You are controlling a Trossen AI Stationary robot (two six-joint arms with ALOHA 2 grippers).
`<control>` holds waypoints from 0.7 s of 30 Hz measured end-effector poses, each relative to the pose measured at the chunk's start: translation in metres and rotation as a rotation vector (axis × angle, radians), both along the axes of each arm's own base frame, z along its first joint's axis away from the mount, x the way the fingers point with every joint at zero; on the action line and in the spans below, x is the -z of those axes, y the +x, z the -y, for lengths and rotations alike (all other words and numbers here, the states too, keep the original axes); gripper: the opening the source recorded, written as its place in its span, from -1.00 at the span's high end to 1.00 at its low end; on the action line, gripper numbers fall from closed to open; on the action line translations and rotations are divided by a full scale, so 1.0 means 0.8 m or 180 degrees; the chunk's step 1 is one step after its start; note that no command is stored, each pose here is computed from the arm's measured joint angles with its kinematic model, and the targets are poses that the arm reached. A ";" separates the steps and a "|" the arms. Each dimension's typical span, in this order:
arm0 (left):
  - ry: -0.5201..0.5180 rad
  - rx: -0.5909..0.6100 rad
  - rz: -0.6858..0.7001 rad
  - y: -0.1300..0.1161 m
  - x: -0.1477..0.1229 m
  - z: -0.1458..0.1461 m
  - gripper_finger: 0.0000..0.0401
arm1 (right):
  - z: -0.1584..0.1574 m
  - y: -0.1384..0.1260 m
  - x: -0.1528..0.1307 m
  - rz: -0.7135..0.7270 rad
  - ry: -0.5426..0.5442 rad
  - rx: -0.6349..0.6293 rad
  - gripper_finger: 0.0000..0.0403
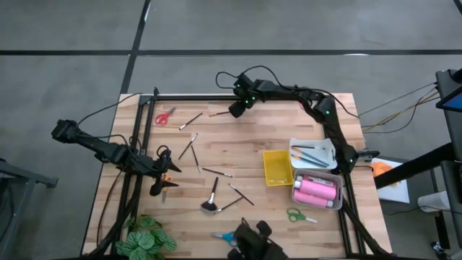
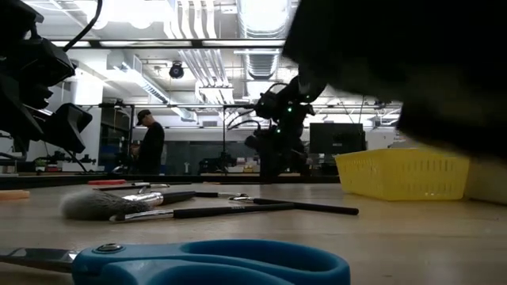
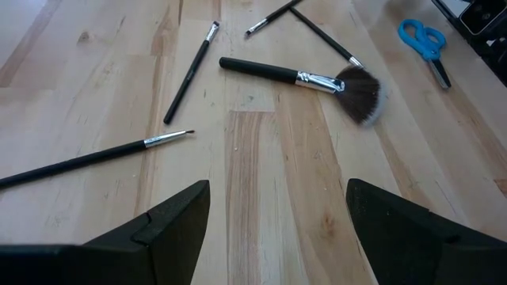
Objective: Pick & Place Paint Supplies
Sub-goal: Put the black paint brush into the white bin
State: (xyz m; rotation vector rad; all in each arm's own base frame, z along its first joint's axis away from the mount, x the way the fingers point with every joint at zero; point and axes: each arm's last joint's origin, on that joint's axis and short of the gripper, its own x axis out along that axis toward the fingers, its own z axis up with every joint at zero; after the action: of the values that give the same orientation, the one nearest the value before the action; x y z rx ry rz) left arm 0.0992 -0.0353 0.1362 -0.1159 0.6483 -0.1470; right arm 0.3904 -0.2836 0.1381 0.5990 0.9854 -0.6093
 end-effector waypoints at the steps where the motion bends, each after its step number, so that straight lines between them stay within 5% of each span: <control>1: 0.0000 0.0000 0.0000 0.000 0.000 0.000 -0.50 | 0.003 0.001 0.000 -0.0011 0.0039 -0.0016 0.39; 21: 0.0000 0.0001 0.0000 0.000 0.000 0.000 -0.50 | 0.002 -0.004 -0.005 -0.0456 0.0318 -0.0355 0.39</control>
State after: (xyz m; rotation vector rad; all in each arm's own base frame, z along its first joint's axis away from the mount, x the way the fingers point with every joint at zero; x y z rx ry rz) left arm 0.0992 -0.0354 0.1362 -0.1158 0.6483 -0.1473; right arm 0.3869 -0.2852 0.1422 0.5902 1.1814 -0.5114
